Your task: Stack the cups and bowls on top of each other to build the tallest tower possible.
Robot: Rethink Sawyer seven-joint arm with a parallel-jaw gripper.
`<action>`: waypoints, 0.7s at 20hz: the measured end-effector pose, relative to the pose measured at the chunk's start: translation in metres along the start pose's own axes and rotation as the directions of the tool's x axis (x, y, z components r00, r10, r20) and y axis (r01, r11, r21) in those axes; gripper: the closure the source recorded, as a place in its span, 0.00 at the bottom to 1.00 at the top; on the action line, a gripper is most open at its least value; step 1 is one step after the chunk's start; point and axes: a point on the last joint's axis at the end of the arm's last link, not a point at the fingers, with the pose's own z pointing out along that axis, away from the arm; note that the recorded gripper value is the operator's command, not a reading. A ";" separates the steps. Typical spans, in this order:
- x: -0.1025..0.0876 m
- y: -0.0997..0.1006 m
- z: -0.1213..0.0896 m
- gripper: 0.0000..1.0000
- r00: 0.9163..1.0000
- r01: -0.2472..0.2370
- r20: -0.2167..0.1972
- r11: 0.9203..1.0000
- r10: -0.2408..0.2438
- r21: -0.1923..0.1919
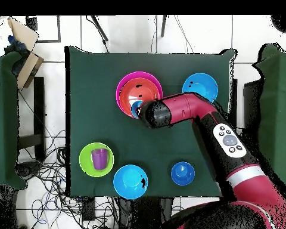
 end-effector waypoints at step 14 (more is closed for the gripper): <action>-0.009 -0.003 0.009 0.00 1.000 -0.011 0.010 1.000 0.011 -0.001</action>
